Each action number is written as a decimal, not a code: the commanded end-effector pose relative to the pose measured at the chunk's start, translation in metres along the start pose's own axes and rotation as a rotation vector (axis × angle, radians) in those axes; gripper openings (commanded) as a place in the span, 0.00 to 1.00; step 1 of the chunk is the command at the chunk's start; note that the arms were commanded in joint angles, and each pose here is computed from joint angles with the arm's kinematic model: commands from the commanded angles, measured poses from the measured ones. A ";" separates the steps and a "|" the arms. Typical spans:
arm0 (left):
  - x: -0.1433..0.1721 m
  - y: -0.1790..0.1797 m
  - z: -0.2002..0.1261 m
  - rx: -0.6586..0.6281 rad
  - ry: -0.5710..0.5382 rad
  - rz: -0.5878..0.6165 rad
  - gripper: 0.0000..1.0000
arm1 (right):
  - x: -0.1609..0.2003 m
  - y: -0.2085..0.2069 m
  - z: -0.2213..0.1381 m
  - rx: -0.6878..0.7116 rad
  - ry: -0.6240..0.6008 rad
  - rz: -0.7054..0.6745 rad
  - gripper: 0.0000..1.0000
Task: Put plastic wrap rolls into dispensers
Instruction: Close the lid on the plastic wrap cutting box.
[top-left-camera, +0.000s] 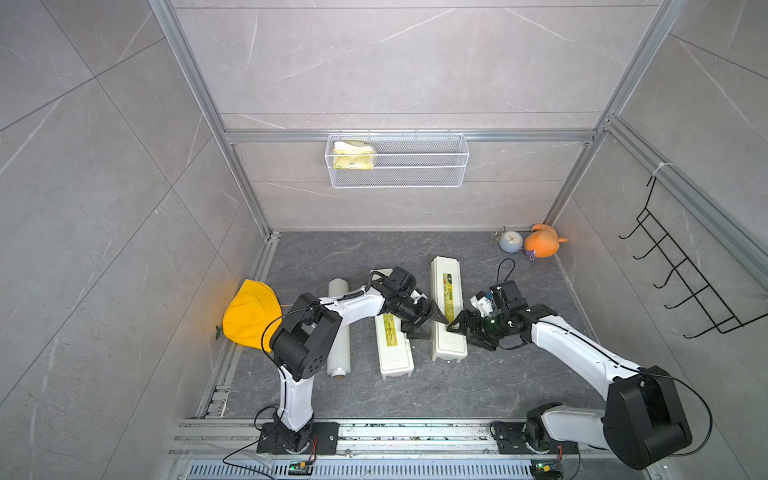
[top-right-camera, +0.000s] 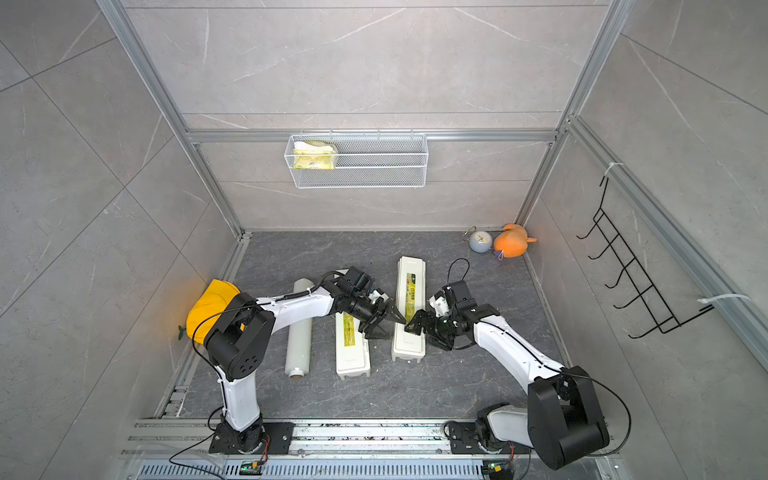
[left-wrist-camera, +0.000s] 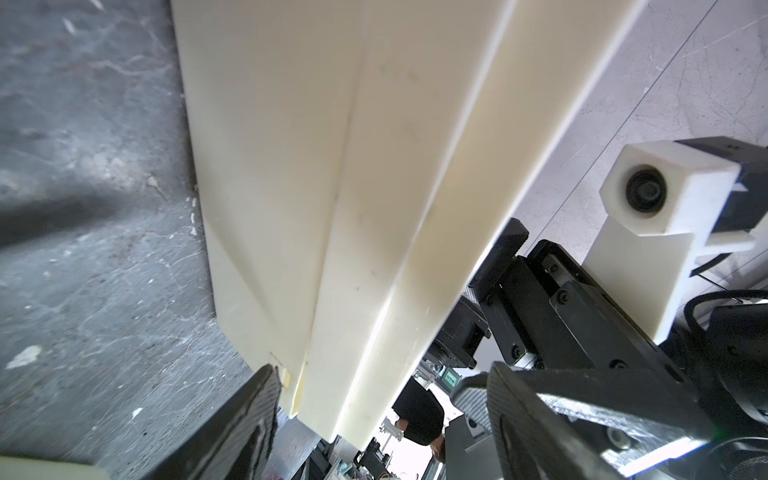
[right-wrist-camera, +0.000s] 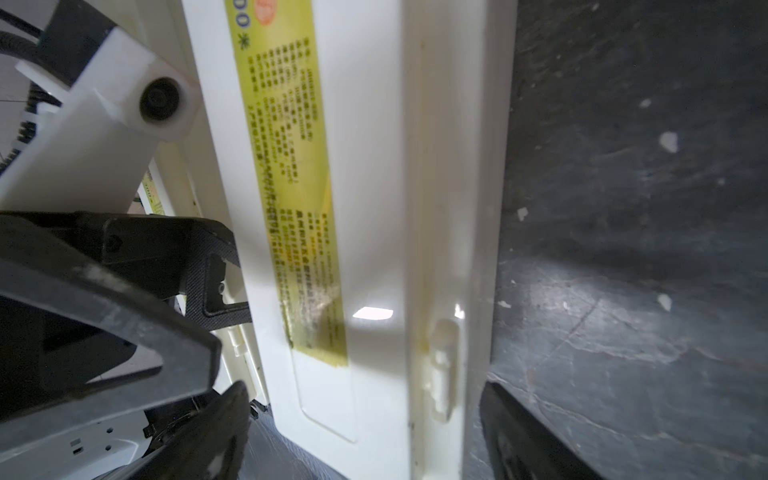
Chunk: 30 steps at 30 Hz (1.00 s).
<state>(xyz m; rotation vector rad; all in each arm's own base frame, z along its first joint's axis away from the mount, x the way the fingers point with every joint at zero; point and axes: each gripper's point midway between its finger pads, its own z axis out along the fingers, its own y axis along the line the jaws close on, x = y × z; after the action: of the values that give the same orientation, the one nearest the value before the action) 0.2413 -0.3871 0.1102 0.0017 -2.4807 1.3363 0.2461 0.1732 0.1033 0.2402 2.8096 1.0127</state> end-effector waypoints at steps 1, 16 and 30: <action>0.009 -0.025 -0.009 0.058 0.010 0.061 0.82 | -0.003 0.008 -0.011 0.007 -0.021 -0.028 0.87; 0.006 -0.027 -0.011 0.053 -0.006 0.080 0.87 | 0.000 -0.006 0.008 0.003 0.012 -0.050 0.97; 0.006 -0.024 0.000 0.030 0.010 0.069 0.85 | -0.002 0.021 0.008 -0.160 0.016 -0.074 1.00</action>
<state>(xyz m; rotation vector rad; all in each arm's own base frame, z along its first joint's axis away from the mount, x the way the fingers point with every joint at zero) 0.2417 -0.3919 0.1139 -0.0177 -2.4858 1.3533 0.2459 0.1885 0.0913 0.1483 2.7763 1.1628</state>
